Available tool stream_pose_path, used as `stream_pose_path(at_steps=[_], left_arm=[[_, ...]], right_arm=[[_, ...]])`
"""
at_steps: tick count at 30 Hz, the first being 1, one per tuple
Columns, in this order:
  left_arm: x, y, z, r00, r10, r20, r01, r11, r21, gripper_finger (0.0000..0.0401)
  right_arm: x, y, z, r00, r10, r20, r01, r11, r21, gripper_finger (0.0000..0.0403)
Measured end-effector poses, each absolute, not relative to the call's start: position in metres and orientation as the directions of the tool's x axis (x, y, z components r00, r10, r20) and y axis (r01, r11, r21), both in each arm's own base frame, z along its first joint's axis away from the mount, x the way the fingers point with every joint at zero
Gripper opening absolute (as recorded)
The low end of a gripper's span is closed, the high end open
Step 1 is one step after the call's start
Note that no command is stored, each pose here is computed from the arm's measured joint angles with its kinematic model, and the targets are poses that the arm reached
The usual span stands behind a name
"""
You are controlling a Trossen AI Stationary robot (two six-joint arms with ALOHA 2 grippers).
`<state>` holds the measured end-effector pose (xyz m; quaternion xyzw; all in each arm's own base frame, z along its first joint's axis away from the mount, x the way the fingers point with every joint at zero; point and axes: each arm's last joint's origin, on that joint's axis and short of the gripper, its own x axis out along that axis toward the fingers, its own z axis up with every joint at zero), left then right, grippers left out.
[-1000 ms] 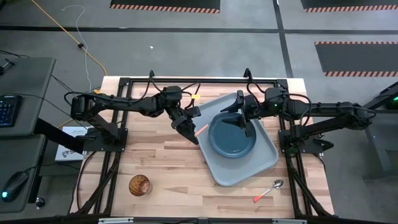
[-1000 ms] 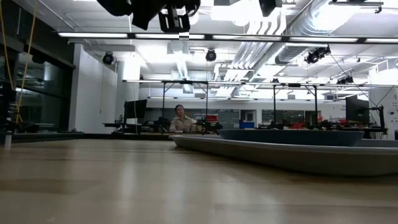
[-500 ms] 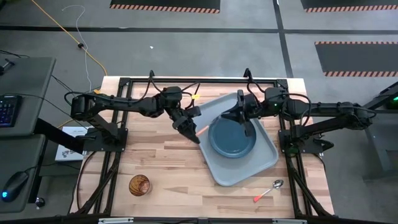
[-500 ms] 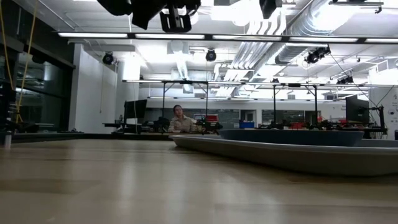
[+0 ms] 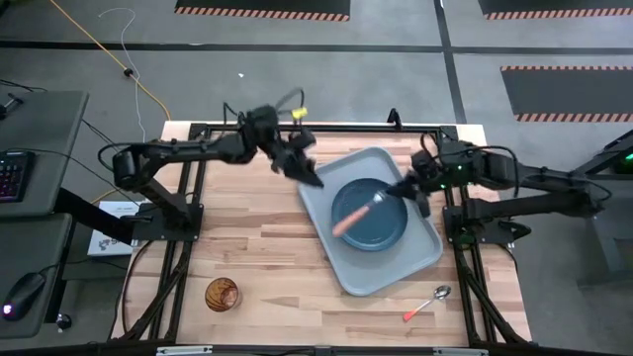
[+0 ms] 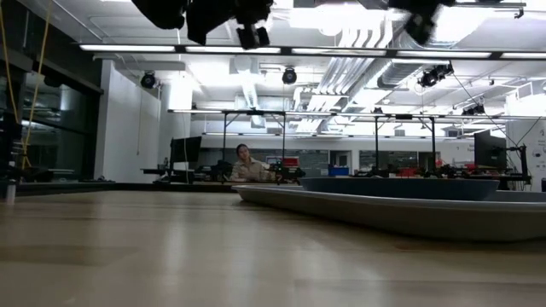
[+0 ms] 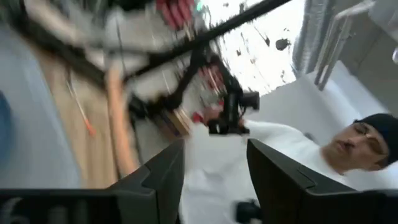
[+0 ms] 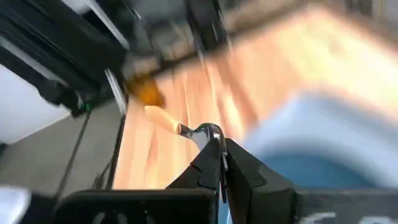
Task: Pick and place plate/cup/fork/spoon on tray
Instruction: Put the orange fork on the right side of the dark blue plate
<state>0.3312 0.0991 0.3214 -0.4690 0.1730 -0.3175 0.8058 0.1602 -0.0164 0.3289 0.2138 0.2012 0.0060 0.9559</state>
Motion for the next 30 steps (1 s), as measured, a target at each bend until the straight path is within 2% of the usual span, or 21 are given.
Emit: stream_pose_path(at_steps=[3,7,10,14,19,24,30], left_arm=[[0.328,0.12,0.341,0.802,-0.596,0.049,0.406,0.482,-0.776,0.0164],[0.325,0.135,0.362,0.875,-0.474,0.094,0.415,0.638,-0.648,0.0161],[0.325,0.138,0.366,0.895,-0.433,0.103,0.404,0.692,-0.598,0.0161],[0.322,0.14,0.366,0.903,-0.42,0.09,0.388,0.708,-0.59,0.0161],[0.314,0.141,0.375,0.923,-0.37,0.107,0.366,0.755,-0.544,0.0161],[0.312,0.142,0.377,0.935,-0.336,0.116,0.343,0.773,-0.534,0.0161],[0.312,0.141,0.378,0.937,-0.327,0.118,0.337,0.771,-0.54,0.0161]], right_arm=[[0.143,-0.006,0.314,0.822,0.164,-0.545,0.192,0.822,0.536,0.0001],[0.128,0.015,0.299,0.666,0.262,-0.699,0.357,0.71,0.607,0.0001],[0.123,0.032,0.286,0.592,0.318,-0.741,0.442,0.641,0.628,0.0001],[0.115,0.054,0.259,0.535,0.325,-0.78,0.551,0.565,0.614,0.0],[0.11,0.068,0.226,0.641,0.234,-0.731,0.604,0.433,0.669,0.0],[0.106,0.07,0.195,0.634,0.18,-0.752,0.676,0.344,0.652,0.0],[0.103,0.067,0.175,0.623,0.131,-0.771,0.72,0.29,0.631,0.0]])
